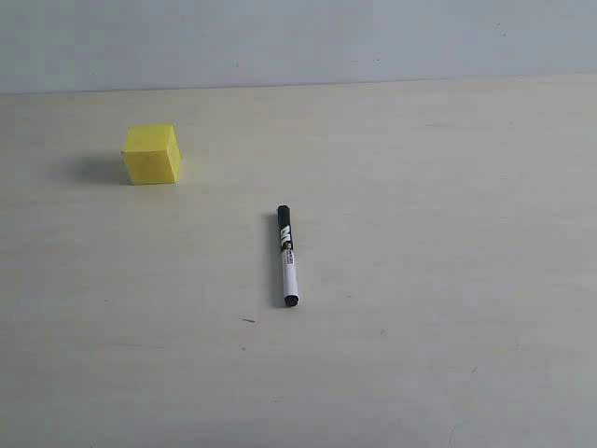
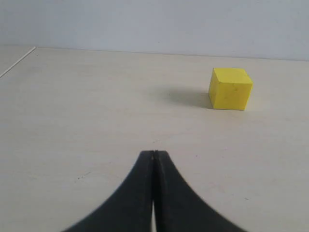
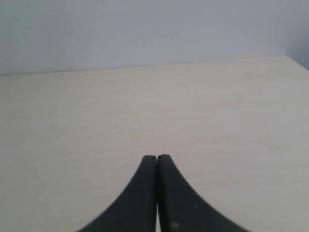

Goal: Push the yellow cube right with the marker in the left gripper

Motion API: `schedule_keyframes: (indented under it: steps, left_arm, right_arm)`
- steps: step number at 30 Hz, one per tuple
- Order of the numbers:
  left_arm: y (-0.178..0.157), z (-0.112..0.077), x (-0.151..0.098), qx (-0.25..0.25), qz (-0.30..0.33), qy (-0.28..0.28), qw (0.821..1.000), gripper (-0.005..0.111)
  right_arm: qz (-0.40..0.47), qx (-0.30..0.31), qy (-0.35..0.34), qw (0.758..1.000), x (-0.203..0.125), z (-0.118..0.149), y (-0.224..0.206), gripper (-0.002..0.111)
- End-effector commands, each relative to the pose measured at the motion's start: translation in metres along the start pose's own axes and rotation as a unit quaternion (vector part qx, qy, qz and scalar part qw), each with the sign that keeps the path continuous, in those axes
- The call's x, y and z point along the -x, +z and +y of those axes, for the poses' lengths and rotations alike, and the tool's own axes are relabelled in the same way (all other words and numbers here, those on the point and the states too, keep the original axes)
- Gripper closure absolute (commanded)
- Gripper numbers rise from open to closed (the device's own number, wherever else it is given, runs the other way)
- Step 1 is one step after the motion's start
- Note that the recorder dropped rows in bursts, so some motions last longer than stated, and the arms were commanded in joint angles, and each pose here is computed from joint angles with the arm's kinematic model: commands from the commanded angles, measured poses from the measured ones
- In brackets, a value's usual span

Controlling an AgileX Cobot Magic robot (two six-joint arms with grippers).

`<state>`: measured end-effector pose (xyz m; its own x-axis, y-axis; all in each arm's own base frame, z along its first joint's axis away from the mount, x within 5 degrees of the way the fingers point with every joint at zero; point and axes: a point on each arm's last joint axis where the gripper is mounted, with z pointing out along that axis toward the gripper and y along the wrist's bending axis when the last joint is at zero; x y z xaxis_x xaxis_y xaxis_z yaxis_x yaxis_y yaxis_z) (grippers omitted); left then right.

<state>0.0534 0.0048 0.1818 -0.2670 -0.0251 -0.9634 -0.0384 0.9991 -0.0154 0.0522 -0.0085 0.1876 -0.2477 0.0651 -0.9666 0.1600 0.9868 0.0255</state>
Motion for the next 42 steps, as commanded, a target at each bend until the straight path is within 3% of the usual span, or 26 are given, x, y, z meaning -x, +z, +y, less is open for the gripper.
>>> schedule_keyframes:
  steps: [1,30,34,36,38,40,42]
  left_arm:
    - [0.000,0.000,0.000,0.000,-0.003,-0.006,1.000,0.107]
    - [0.000,0.000,0.000,0.000,-0.003,-0.002,1.000,0.107]
    - [0.000,-0.001,0.005,-0.003,-0.030,0.015,0.999,0.107]
    - [-0.001,-0.004,0.014,-0.025,-0.080,-0.027,0.996,0.107]
    - [-0.004,-0.007,0.025,-0.056,-0.138,-0.114,0.982,0.107]
    - [-0.008,-0.008,0.035,-0.090,-0.190,-0.211,0.955,0.107]
    - [-0.011,-0.009,0.042,-0.112,-0.220,-0.258,0.934,0.107]
  right_arm:
    - [-0.003,-0.002,-0.002,1.000,-0.001,0.000,0.000,0.108]
    - [-0.003,-0.002,-0.002,1.000,-0.001,0.000,0.000,0.108]
    - [-0.003,-0.002,-0.002,1.000,-0.001,0.000,0.000,0.108]
    - [-0.003,-0.002,-0.002,1.000,-0.001,0.000,0.000,0.108]
    - [-0.003,-0.002,-0.002,1.000,-0.001,0.000,0.000,0.108]
    - [-0.003,-0.002,-0.002,1.000,-0.001,0.000,0.000,0.108]
    - [-0.003,-0.002,-0.002,1.000,-0.001,0.000,0.000,0.108]
